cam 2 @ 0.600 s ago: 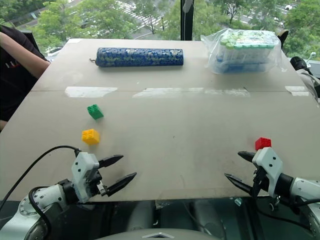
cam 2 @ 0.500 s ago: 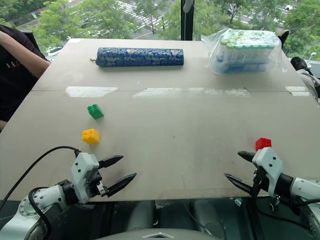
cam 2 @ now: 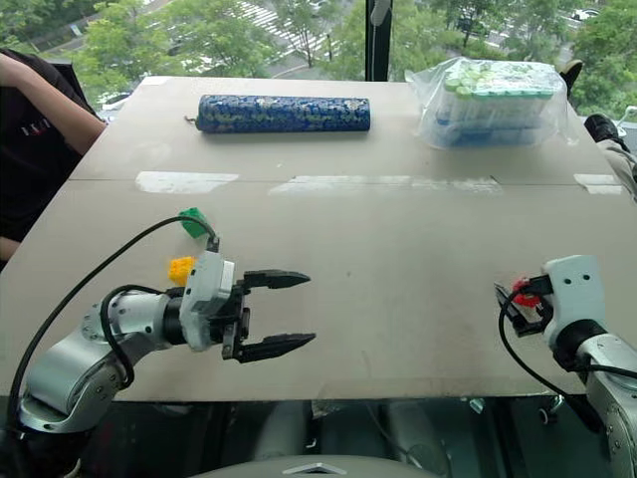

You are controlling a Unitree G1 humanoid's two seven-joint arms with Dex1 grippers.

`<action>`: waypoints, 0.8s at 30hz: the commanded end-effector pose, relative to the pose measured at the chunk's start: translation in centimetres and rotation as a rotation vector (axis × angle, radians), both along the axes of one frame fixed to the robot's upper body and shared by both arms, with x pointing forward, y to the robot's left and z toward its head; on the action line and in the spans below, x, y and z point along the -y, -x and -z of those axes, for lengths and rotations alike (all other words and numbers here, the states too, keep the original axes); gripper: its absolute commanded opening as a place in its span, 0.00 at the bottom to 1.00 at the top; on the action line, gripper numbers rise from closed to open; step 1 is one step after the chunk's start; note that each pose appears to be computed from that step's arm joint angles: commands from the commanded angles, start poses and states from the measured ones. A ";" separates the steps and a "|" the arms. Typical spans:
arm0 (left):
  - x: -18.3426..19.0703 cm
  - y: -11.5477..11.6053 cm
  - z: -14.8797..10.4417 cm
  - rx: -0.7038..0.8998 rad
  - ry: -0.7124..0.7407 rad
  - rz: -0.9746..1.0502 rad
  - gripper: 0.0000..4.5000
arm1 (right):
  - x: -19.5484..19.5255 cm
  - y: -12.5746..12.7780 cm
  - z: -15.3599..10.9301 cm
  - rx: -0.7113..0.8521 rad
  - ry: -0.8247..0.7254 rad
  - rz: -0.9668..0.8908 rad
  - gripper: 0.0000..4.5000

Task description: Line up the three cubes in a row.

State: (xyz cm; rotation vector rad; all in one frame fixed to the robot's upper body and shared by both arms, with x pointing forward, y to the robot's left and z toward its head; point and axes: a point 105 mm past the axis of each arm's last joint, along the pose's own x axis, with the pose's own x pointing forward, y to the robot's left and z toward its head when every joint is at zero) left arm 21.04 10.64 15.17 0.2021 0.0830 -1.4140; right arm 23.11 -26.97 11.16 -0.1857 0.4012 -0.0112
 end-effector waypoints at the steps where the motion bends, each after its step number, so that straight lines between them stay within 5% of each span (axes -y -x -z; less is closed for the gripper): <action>1: 0.3 0.3 0.1 0.009 -0.008 0.057 0.99 | 0.4 0.3 -0.5 -0.003 -0.051 0.067 1.00; 12: 0.0 0.6 0.6 0.013 -0.010 0.054 0.99 | 1.0 -2.5 0.6 -0.065 -0.162 0.213 1.00; 16: -0.1 0.7 0.7 0.015 0.001 0.032 1.00 | 1.0 -3.1 0.9 -0.092 -0.168 0.220 0.73; 20: -0.1 0.8 0.7 0.017 0.008 0.011 1.00 | 0.4 -3.4 0.8 -0.114 -0.153 0.179 0.31; 24: -0.2 0.8 0.4 0.022 0.020 -0.024 1.00 | -3.1 -4.7 -1.9 -0.009 -0.154 -0.107 0.30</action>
